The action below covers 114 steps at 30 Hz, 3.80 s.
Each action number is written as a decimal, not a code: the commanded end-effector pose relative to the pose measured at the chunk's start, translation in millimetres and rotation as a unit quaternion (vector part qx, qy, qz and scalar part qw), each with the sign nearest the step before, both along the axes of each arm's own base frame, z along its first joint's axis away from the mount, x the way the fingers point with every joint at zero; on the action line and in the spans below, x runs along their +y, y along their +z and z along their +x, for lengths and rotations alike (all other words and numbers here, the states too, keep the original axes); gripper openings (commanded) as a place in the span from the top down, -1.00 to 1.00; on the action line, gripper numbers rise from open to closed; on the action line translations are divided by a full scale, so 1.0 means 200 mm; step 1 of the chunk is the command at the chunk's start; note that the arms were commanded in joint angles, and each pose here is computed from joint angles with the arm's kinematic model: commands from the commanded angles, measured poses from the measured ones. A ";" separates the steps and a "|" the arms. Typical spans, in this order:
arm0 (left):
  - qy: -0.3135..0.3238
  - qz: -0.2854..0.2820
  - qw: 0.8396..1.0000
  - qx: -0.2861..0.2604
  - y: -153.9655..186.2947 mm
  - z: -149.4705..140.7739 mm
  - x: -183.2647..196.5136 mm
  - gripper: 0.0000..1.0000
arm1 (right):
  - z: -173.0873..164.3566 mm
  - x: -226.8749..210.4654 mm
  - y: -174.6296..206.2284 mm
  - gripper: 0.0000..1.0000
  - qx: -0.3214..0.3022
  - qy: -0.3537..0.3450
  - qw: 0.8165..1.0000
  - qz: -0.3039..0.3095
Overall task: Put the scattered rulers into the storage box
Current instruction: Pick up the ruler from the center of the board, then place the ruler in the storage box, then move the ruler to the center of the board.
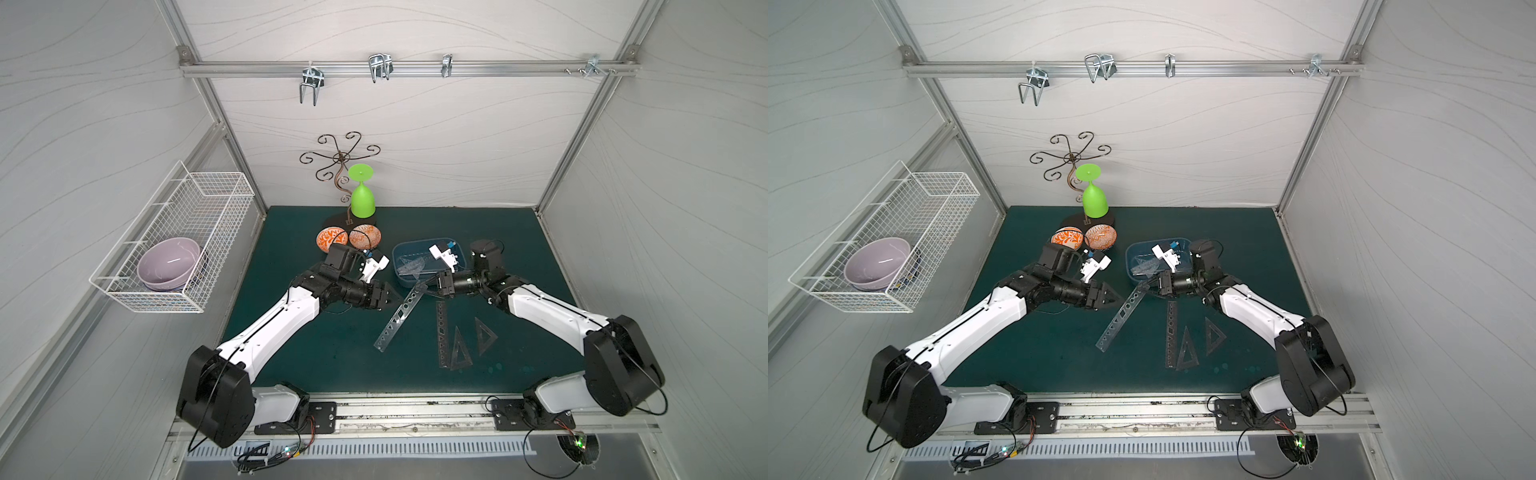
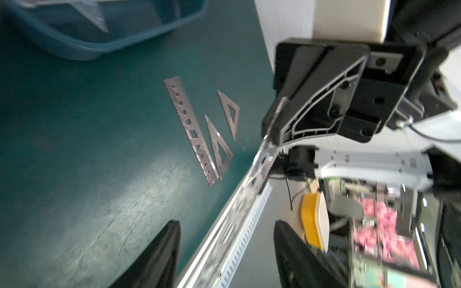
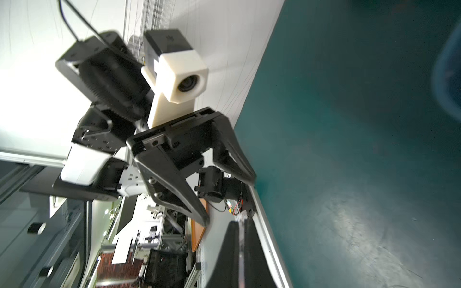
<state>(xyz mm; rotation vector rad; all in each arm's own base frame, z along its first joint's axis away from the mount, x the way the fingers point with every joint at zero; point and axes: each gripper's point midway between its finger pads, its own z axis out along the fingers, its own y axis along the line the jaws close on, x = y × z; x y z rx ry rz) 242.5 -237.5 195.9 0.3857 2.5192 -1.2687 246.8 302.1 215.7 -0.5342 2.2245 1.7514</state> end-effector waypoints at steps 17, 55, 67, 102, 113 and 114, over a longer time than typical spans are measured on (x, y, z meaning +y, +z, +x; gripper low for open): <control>0.217 0.244 0.939 -0.105 0.00 0.34 0.47 -0.59 | 0.81 -0.52 0.14 1.00 -0.083 -0.297 0.945 -0.113; 0.207 0.263 0.940 -0.070 -0.16 0.31 0.48 -0.66 | 1.20 -0.44 -0.12 -0.10 -0.081 -0.276 0.942 -0.175; 0.193 0.251 0.947 -0.060 -0.18 0.18 0.36 -0.64 | 0.58 -0.44 -0.26 0.05 -0.105 -0.244 0.900 -0.345; 0.194 0.237 0.952 -0.001 -0.38 -0.02 0.35 -0.66 | -0.32 -0.35 -1.07 0.02 0.011 -0.123 0.825 -0.551; 0.196 0.237 0.951 -0.004 -0.37 -0.02 0.36 -0.65 | -0.33 -0.22 -1.11 0.27 0.003 -0.091 0.841 -0.533; 0.196 0.236 0.952 -0.004 -0.37 -0.02 0.35 -0.65 | -0.34 -0.20 -1.11 0.28 -0.002 -0.083 0.841 -0.535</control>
